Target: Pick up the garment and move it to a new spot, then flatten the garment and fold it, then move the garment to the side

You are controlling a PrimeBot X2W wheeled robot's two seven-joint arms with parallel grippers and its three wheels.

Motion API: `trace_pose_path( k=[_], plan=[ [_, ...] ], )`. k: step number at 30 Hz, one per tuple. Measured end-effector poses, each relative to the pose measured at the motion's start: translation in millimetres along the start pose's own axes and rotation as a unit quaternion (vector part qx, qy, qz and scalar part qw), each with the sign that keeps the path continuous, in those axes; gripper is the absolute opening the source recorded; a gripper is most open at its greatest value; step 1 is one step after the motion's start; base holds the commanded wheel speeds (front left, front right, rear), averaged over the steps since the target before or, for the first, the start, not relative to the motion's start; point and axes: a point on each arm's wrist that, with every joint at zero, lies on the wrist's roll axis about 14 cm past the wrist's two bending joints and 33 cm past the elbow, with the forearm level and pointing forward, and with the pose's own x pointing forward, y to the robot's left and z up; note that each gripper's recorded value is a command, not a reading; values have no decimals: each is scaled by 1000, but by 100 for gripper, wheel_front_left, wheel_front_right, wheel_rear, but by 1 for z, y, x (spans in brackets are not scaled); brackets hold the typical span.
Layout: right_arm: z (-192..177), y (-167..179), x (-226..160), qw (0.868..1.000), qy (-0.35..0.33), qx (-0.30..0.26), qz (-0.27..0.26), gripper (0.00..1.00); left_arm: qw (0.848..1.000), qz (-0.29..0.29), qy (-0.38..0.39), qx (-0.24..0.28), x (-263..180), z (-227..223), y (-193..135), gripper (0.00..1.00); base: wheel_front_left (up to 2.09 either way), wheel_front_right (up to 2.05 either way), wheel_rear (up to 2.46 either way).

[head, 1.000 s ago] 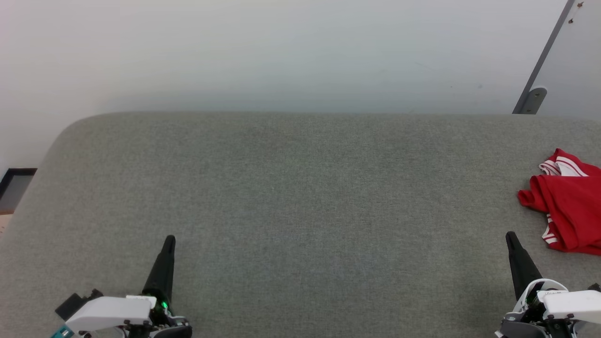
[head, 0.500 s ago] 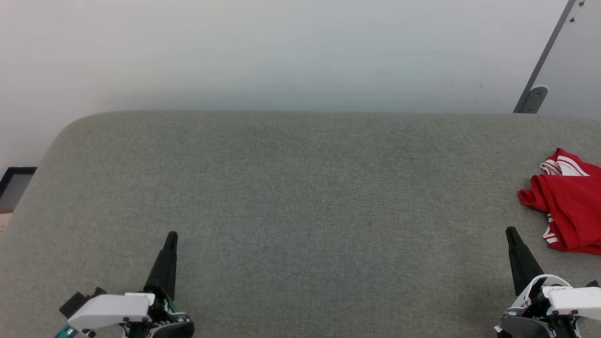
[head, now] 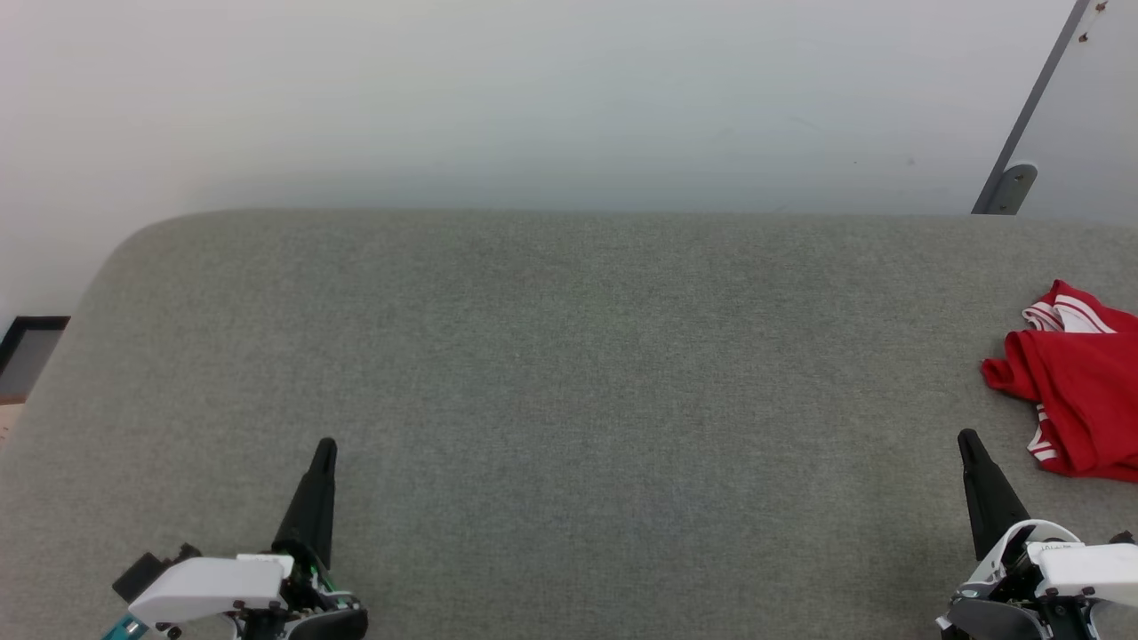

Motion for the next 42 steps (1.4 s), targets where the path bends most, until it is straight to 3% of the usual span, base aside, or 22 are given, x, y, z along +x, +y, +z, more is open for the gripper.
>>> trace_pose_path(
  k=[42],
  plan=[
    [0, 0, 0, 1000, 0, 0, 0, 0, 1000, 0, 0, 0, 0, 0, 0, 0, 0, 0, 0]
  ],
)
